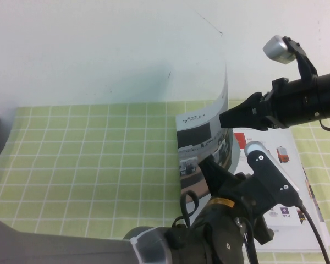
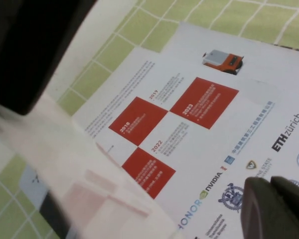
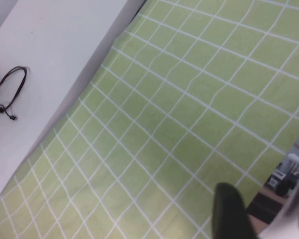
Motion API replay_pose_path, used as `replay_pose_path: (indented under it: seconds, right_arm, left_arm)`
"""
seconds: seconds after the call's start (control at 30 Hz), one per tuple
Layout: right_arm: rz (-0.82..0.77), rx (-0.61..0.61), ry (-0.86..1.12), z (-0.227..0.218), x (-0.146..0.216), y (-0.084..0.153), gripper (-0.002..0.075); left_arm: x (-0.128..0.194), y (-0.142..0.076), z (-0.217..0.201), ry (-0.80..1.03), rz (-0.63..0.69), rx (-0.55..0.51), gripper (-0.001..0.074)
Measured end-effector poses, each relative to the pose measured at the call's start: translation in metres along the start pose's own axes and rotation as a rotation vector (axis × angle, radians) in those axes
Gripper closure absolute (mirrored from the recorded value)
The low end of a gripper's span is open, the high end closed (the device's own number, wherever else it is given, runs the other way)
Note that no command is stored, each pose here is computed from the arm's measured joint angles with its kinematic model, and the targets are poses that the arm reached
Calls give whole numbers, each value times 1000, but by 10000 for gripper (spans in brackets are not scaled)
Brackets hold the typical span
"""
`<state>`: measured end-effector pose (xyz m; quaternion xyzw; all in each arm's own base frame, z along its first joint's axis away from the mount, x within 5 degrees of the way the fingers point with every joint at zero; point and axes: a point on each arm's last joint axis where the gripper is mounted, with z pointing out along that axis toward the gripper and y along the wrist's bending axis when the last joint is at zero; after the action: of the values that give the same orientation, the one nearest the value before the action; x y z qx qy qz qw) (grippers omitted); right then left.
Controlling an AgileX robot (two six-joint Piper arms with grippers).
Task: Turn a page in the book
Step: Open the closed book
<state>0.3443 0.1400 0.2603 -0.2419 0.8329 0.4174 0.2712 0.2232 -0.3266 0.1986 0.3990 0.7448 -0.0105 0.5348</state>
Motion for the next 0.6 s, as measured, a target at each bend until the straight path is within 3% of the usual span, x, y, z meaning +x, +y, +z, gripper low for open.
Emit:
replay_pose_path:
  seconds: [0.1, 0.23, 0.4, 0.6]
  right_arm:
    - [3, -10, -3, 0, 0, 1, 364]
    - [-13, -26, -8, -2, -5, 4, 334]
    - [-51, -57, -18, -6, -16, 12, 342]
    - [-84, -57, -30, -12, -23, 17, 409]
  left_arm:
    - [0, 4, -1, 11, 14, -30, 738]
    - [1, 7, -2, 33, 22, -63, 738]
    - [4, 11, -2, 63, 38, -105, 738]
    - [7, 17, -4, 99, 51, -171, 738]
